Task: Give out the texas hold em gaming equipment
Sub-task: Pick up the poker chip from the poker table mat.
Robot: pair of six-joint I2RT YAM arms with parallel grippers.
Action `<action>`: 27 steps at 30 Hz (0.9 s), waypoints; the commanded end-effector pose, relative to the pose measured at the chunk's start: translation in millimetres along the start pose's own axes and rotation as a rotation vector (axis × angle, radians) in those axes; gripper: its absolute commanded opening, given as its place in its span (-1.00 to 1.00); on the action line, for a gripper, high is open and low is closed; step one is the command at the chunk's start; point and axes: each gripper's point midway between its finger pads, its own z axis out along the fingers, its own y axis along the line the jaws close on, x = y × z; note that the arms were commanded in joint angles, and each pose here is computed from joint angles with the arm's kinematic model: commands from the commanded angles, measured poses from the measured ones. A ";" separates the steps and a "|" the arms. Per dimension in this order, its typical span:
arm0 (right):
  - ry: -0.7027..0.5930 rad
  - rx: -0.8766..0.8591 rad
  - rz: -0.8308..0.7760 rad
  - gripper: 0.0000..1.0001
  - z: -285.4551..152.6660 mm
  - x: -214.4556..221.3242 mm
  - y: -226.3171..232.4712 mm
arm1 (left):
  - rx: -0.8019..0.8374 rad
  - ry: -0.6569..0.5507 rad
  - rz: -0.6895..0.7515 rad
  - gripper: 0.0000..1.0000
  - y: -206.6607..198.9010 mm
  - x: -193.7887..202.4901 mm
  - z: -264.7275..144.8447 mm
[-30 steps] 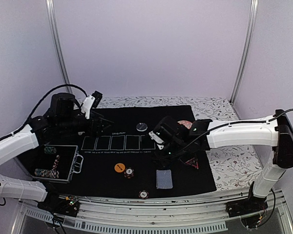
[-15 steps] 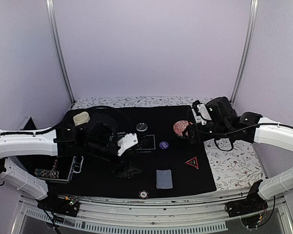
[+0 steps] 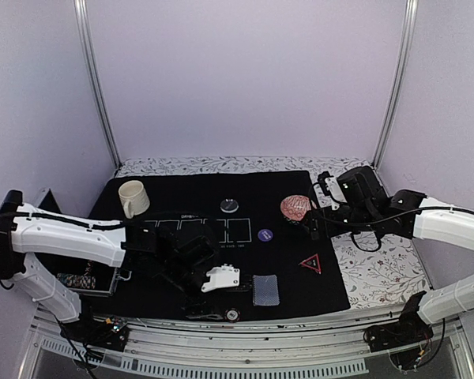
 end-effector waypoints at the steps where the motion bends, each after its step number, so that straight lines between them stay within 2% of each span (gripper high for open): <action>1: 0.012 -0.016 0.032 0.99 4.4 4.8 1.4 | 0.015 0.091 0.100 0.56 -6.4 17.7 29.8; 7: 0.059 -0.033 0.053 0.99 11.2 17.9 3.9 | 0.036 0.139 0.172 0.56 -8.8 20.9 59.9; 20: 0.092 -0.056 0.052 1.00 18.0 25.8 8.3 | -0.023 0.158 0.247 0.57 2.7 14.6 83.8; 27: 0.102 -0.054 0.046 1.00 19.6 28.7 7.8 | -0.008 0.169 0.262 0.37 0.2 12.8 86.9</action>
